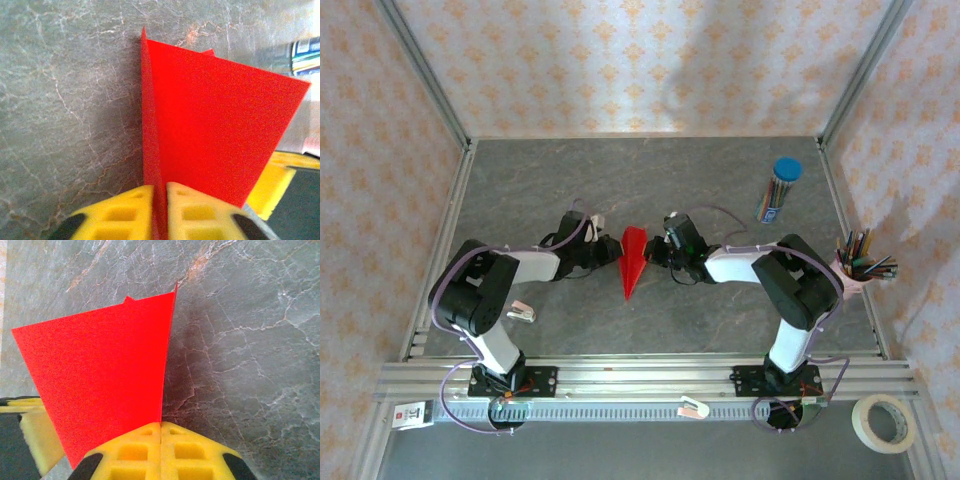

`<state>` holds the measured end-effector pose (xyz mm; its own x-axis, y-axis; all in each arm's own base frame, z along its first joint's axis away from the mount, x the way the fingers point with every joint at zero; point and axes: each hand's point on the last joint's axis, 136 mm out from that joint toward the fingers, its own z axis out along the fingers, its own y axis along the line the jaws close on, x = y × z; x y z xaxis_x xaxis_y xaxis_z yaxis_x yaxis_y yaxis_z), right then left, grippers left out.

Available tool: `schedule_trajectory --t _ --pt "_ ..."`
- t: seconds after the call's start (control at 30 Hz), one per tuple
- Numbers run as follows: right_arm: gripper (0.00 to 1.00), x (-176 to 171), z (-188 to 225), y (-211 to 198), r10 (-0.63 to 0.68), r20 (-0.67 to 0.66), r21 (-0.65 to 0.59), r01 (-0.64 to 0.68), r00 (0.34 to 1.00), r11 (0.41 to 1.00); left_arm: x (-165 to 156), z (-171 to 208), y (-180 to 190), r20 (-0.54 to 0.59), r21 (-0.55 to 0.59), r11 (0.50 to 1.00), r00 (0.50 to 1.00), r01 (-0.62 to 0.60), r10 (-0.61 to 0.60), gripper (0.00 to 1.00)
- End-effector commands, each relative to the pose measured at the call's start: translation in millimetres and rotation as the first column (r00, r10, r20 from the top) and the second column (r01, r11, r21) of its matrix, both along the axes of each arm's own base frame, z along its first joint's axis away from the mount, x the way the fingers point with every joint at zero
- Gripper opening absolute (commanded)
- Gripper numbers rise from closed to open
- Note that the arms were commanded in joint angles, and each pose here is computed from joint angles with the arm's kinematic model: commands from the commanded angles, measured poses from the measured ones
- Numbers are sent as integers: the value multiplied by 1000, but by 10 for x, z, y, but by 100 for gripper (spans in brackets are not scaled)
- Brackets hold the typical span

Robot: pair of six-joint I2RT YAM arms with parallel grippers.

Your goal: Fold a paper plane with a square sheet of paper (pick it up from the middle)

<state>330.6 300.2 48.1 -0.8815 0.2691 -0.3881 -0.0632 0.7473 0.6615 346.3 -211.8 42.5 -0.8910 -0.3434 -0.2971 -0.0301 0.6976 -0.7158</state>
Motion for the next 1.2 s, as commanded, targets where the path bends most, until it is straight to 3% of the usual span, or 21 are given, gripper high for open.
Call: schedule_trajectory --t 0.0,0.4,0.7,0.93,1.17 --pt "0 27 -2 -90 -39 2 -15 39 999 999 42 -8 71 5 61 998 1000 -27 27 8" --pt "0 83 75 -188 -87 27 10 87 996 996 40 105 380 56 139 973 982 -184 178 0" --pt "0 71 -38 -149 -63 -1 0 63 998 998 -27 -107 368 -9 155 974 986 -163 166 2" --pt "0 67 -86 -114 -39 -13 -11 39 999 999 -13 -82 397 -14 215 968 990 -132 138 13" --pt "0 76 -31 -72 -24 -10 3 24 1000 1000 -33 335 377 73 181 972 988 -150 139 28"
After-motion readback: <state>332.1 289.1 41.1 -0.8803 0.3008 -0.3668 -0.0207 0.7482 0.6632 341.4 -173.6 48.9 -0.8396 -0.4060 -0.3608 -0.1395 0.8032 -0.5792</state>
